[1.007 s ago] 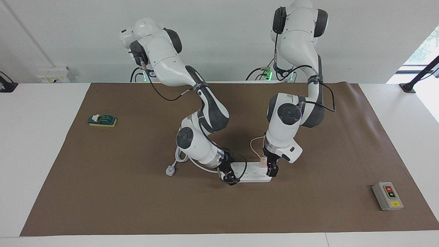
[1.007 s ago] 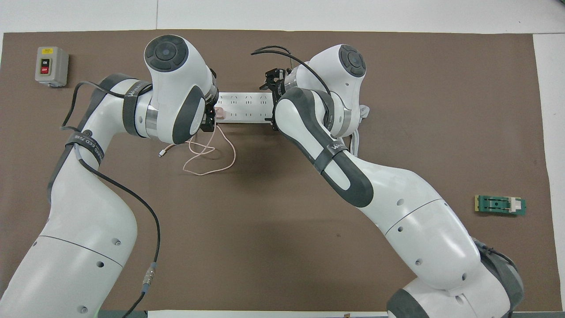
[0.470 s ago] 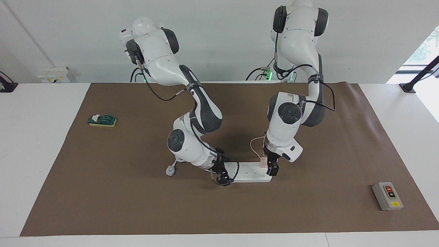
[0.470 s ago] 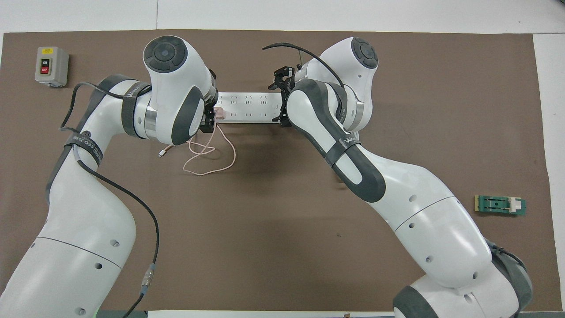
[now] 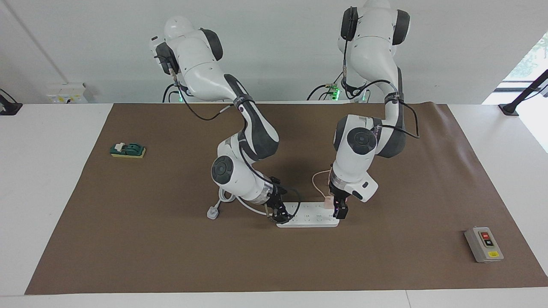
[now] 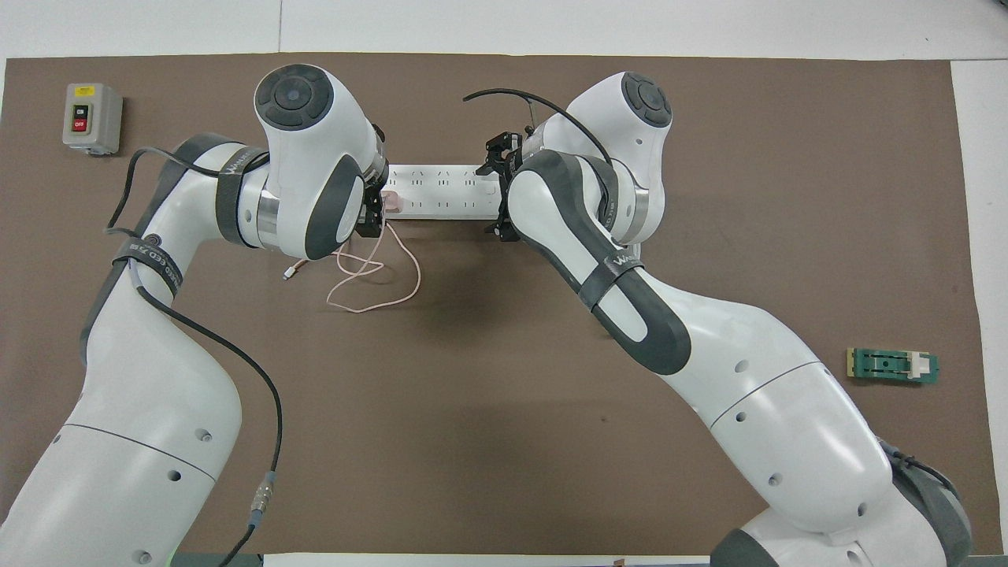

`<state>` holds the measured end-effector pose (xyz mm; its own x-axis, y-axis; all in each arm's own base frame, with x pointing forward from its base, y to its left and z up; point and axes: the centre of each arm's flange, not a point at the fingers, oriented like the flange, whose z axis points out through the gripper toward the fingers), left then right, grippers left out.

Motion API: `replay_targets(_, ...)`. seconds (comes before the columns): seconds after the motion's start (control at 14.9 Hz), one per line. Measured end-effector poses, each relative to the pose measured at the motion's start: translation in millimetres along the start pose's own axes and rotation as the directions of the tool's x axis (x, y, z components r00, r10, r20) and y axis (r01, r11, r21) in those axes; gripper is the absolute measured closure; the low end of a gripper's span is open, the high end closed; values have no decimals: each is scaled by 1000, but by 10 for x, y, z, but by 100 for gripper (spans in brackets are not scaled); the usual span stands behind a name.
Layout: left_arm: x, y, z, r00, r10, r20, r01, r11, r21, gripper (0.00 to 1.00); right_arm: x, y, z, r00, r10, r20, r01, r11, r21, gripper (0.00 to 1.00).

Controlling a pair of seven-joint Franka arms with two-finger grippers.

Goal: Unplug charger and place it aside

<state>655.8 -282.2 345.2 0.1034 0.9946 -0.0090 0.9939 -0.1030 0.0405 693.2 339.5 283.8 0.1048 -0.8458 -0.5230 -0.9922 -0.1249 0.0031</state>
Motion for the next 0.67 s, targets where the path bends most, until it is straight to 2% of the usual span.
replay_targets(0.67,1,0,-7,1000,0,0,0,1000,-1,0,27,-7,-23,999,-43,-20,44,997,64,0)
